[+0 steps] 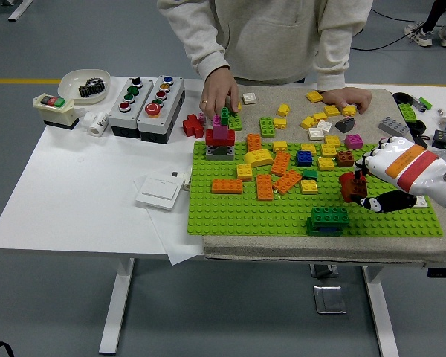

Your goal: Pick up the brick,pile it on top of brick,press brick,pick up the brick,pile it on top of brick,press brick

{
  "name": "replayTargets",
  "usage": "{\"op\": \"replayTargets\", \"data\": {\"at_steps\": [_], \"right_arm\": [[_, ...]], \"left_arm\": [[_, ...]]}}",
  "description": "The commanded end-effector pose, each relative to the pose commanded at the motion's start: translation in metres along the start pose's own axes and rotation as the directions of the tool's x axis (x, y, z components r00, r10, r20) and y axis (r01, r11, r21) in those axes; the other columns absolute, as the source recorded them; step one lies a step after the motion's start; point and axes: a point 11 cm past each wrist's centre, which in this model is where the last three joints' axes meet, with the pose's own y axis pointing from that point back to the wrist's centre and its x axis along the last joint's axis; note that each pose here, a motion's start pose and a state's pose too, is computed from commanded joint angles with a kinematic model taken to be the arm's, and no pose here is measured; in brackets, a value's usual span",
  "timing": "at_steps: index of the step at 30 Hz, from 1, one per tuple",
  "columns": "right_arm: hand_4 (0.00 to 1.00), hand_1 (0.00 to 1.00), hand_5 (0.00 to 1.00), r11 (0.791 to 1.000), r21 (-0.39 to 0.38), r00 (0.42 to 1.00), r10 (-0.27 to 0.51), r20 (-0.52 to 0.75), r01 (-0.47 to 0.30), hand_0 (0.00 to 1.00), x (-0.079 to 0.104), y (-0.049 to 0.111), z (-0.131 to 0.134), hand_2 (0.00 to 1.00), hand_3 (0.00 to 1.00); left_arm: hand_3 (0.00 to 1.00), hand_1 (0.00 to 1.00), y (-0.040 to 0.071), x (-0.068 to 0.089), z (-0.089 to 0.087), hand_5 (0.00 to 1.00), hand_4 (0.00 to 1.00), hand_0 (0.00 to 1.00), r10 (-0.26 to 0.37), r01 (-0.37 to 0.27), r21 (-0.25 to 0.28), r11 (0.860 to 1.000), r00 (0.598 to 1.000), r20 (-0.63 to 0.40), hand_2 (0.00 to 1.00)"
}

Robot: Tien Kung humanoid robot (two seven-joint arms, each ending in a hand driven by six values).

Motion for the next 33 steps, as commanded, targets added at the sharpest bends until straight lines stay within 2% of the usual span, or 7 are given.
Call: {"op": "replayTargets", "data": {"at_steps": [10, 33], "right_arm": [[0.663, 0.453, 0.516, 0.997, 0.075, 1.000, -0.011, -0.011, 0.011, 0.549, 0.001, -0.002, -0.035, 0.511, 0.498], [0.690, 0.455, 0.540, 0.997, 0.074, 0.999, -0.038, 0.006, 0.038, 0.547, -0.011, -0.010, -0.036, 0.516, 0.502]], "left_arm": [[0.586, 0.707, 0.000, 0.000, 0.000, 0.664, 0.660, 0.654, -0.001, 0.001, 0.000, 1.000, 1.000, -0.001, 0.720], [0.587, 0.707, 0.000, 0.001, 0.001, 0.662, 0.661, 0.655, 0.001, -0.001, -0.002, 1.000, 1.000, -0.001, 0.724]]}}
